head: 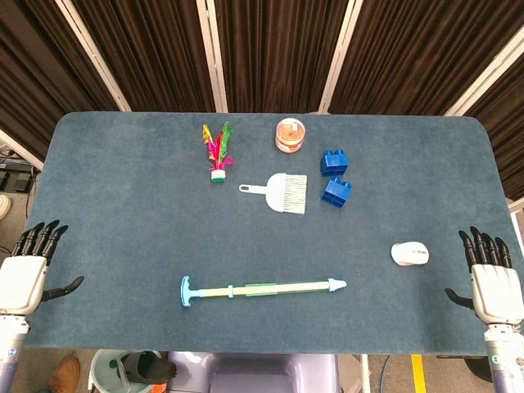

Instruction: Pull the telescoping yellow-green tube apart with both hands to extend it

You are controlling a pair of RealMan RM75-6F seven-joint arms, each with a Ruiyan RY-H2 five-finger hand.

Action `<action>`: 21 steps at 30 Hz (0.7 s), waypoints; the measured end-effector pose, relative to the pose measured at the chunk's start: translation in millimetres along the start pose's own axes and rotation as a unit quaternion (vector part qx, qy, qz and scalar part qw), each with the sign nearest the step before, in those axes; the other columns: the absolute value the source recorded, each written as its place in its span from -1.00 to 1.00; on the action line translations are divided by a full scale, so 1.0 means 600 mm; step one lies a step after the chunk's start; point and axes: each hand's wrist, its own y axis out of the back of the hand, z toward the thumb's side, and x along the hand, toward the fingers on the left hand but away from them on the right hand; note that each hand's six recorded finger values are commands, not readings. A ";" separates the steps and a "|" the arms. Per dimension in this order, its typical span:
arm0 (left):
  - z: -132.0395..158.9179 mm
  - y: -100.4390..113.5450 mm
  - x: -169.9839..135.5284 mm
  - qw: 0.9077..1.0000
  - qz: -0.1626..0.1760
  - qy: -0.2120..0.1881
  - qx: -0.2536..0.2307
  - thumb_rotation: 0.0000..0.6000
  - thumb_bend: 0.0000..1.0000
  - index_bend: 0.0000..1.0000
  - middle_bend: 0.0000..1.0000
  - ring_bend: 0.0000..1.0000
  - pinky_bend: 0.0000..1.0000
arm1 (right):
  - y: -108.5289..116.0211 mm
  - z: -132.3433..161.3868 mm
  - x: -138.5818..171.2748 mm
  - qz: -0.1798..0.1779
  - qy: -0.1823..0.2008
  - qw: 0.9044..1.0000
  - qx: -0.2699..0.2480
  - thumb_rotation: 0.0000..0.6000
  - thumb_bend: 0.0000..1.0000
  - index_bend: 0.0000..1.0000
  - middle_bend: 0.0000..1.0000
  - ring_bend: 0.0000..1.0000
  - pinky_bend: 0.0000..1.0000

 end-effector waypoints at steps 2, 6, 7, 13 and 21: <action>0.002 -0.001 -0.002 1.000 0.000 -0.002 0.001 1.00 -0.71 -0.79 -0.88 -0.93 -0.80 | 0.001 0.001 0.000 -0.002 0.001 1.000 -0.001 1.00 -0.91 -0.86 -1.00 -1.00 -0.97; 0.003 -0.001 -0.002 1.000 0.000 -0.002 0.001 1.00 -0.71 -0.79 -0.88 -0.93 -0.80 | -0.002 0.006 0.000 -0.002 0.008 1.000 -0.003 1.00 -0.90 -0.71 -1.00 -1.00 -0.97; 0.004 -0.003 -0.002 1.000 -0.001 -0.003 0.001 1.00 -0.71 -0.79 -0.88 -0.93 -0.80 | -0.003 0.009 0.001 -0.002 0.012 1.000 -0.005 1.00 -0.90 -0.65 -1.00 -1.00 -0.97; 0.011 -0.010 0.001 1.000 -0.006 -0.011 0.004 1.00 -0.71 -0.79 -0.87 -0.93 -0.80 | -0.021 0.043 0.004 -0.012 0.042 0.999 -0.018 1.00 -0.66 -0.08 -0.86 -1.00 -0.95; 0.014 -0.018 0.007 1.000 -0.015 -0.015 0.001 1.00 -0.71 -0.79 -0.87 -0.93 -0.80 | -0.088 0.115 0.016 0.007 0.104 0.994 -0.026 1.00 -0.51 0.14 -0.78 -0.99 -0.94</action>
